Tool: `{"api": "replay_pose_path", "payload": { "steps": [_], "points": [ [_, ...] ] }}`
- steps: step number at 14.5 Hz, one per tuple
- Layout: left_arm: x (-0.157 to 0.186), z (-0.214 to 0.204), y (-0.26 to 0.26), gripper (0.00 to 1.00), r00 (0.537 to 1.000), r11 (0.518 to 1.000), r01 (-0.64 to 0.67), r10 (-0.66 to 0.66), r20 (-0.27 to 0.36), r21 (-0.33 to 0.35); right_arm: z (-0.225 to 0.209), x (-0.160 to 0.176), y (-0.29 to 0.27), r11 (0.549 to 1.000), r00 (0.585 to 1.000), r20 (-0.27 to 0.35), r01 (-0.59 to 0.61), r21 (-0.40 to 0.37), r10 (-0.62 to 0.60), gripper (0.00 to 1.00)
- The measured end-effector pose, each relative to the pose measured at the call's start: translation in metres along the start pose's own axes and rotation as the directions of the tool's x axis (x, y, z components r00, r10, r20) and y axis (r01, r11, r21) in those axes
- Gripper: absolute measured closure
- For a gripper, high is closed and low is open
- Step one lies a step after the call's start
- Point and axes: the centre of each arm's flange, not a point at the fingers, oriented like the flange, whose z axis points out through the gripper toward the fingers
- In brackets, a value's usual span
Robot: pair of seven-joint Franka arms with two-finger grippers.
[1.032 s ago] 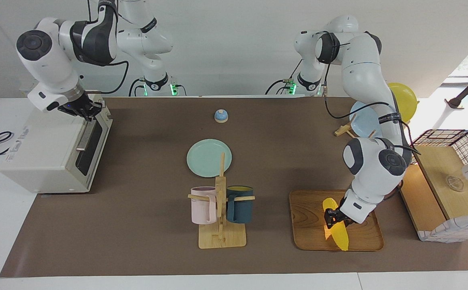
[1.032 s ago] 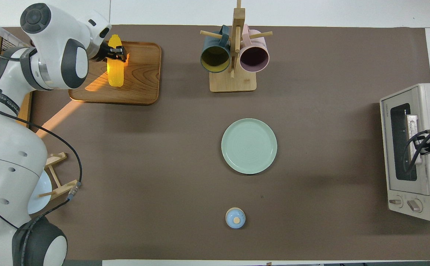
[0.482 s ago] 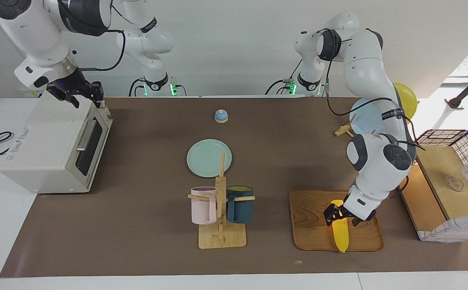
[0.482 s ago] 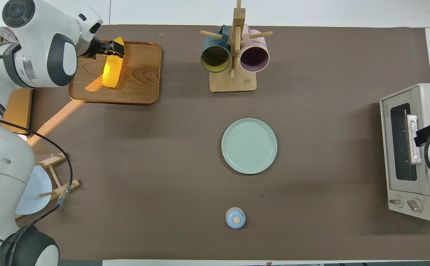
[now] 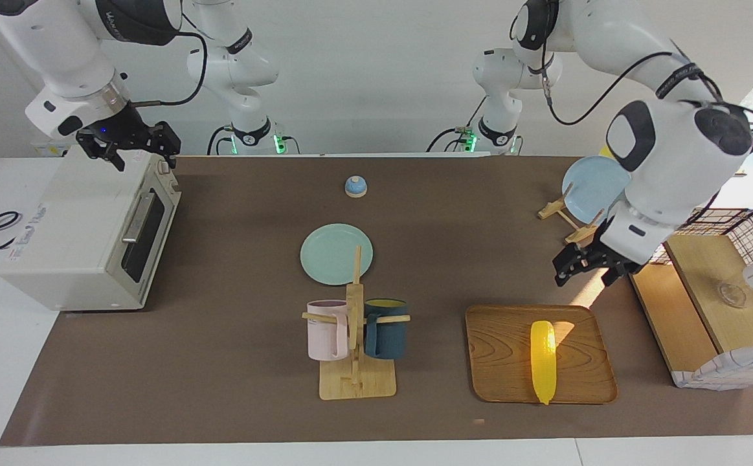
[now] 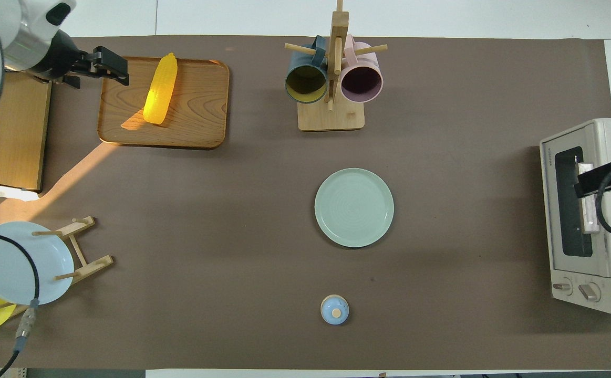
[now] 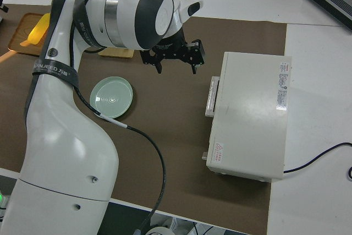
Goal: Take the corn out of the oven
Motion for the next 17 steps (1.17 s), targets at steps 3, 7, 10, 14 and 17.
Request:
{"api": "replay_pose_path", "payload": {
  "steps": [3, 7, 10, 14, 17],
  "points": [
    [-0.042, -0.057, -0.003, 0.00, 1.000, 1.000, -0.004, 0.003, 0.030, 0.029, -0.002, 0.002, -0.006, 1.000, 1.000, -0.004, 0.011, -0.002, -0.011, 0.00],
    [-0.095, -0.073, -0.008, 0.00, 0.997, 0.999, 0.002, -0.005, 0.082, 0.033, -0.004, 0.001, -0.001, 1.000, 1.000, -0.009, 0.003, -0.001, -0.003, 0.00],
    [-0.127, -0.058, -0.012, 0.00, 0.990, 0.999, 0.005, -0.010, 0.143, 0.036, -0.004, 0.001, -0.002, 1.000, 1.000, -0.002, 0.004, 0.002, -0.004, 0.00],
    [-0.138, -0.050, -0.011, 0.00, 0.990, 0.999, 0.001, -0.006, 0.144, 0.036, -0.002, -0.002, -0.004, 1.000, 1.000, 0.028, 0.007, 0.005, -0.007, 0.00],
    [-0.135, -0.059, -0.005, 0.00, 0.993, 0.999, -0.008, 0.004, 0.118, 0.035, -0.002, -0.002, -0.009, 1.000, 0.999, 0.028, 0.016, 0.004, -0.016, 0.00]
  ]
}}
